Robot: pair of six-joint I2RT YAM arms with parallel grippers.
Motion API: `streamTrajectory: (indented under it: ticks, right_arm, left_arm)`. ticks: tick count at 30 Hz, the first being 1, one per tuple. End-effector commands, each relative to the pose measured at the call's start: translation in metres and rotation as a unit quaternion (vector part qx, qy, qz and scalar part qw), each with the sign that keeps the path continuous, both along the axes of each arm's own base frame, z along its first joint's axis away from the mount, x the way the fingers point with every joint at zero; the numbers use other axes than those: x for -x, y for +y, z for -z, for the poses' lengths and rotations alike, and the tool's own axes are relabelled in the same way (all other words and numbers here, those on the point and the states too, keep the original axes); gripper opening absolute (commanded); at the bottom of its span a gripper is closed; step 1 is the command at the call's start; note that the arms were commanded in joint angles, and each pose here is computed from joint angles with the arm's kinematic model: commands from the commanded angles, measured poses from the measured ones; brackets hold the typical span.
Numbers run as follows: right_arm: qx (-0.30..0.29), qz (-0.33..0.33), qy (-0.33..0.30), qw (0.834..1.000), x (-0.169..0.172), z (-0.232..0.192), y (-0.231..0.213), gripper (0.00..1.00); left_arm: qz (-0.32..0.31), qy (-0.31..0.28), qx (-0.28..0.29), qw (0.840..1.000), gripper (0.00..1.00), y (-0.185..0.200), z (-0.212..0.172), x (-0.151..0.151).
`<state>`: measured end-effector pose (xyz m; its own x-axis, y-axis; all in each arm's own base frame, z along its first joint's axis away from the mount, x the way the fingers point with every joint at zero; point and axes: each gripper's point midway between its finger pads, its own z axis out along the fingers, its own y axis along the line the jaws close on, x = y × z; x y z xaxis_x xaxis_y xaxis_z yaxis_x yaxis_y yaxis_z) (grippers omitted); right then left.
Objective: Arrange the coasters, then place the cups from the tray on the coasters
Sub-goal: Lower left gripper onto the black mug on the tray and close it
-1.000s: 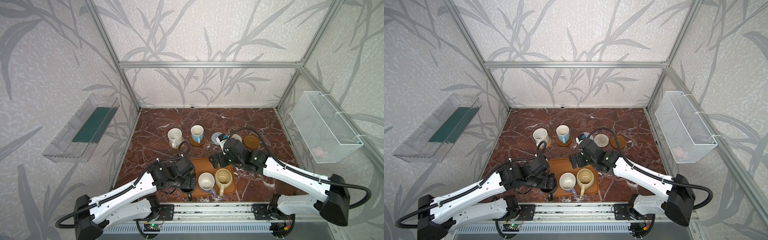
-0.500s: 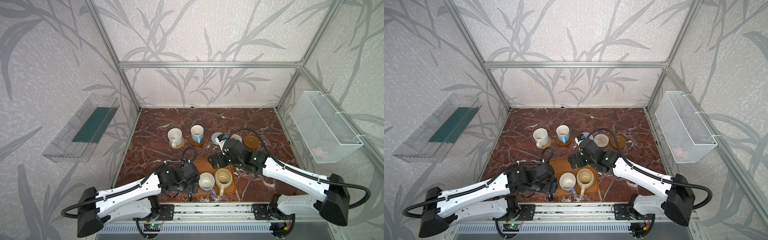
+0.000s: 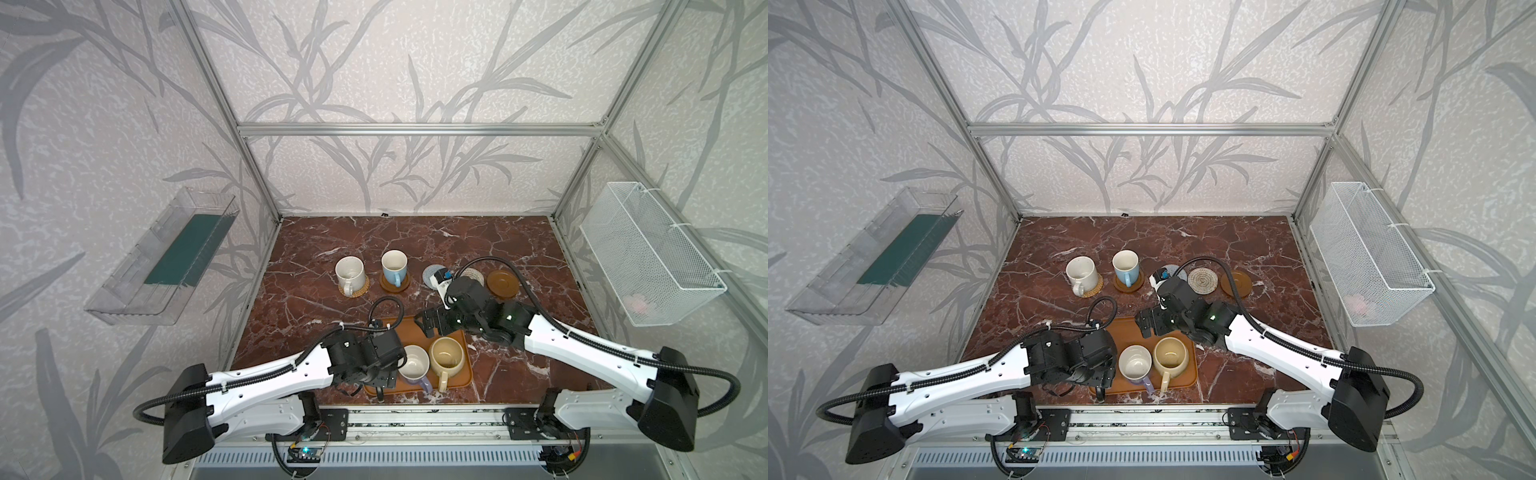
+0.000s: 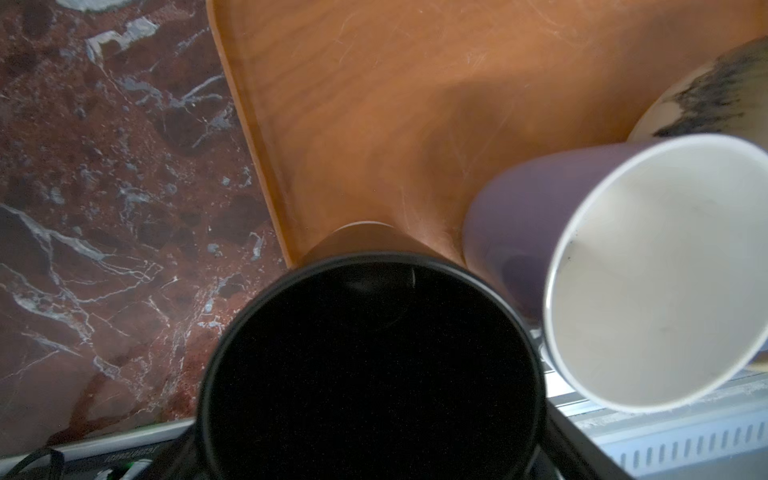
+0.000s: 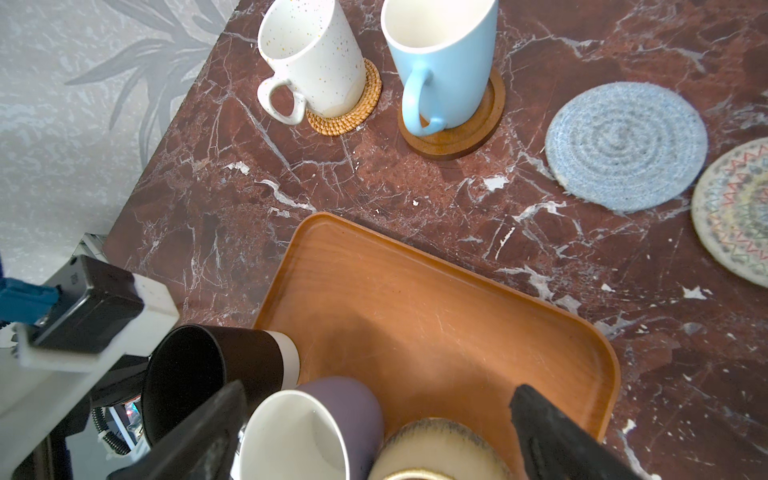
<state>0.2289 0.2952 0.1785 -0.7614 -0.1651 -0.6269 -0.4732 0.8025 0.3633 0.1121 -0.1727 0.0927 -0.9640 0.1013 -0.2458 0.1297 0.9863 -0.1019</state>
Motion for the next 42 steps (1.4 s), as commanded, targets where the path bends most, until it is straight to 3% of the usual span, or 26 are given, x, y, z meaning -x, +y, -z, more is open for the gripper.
streamTrajectory:
  ticks: [1, 9, 20, 27, 32, 42]
  right_arm:
    - [-0.001, 0.0, 0.004, 1.0, -0.001, 0.004, 0.002, 1.0]
    - [0.001, -0.004, 0.011, 1.0, -0.001, 0.007, 0.005, 1.0]
    - [0.006, -0.006, 0.009, 1.0, -0.001, 0.006, 0.005, 1.0]
    - [0.009, -0.008, 0.012, 1.0, -0.002, 0.009, 0.006, 1.0]
    - [0.006, -0.008, 0.012, 1.0, -0.002, 0.007, 0.006, 1.0]
    - [0.005, -0.008, 0.018, 1.0, 0.0, 0.01, 0.006, 0.99]
  left_arm:
    - [-0.009, -0.041, -0.053, 0.998, 0.71, 0.021, -0.005, -0.013]
    - [0.003, -0.084, -0.021, 0.996, 0.7, 0.004, -0.006, -0.03]
    - [0.004, -0.053, -0.009, 0.999, 0.98, 0.011, -0.005, -0.029]
    - [-0.003, -0.043, -0.015, 0.999, 0.99, 0.019, -0.006, -0.023]
    - [0.0, -0.002, -0.01, 1.0, 0.88, 0.011, 0.002, -0.009]
    - [0.001, -0.003, 0.0, 1.0, 0.6, 0.003, 0.009, -0.005]
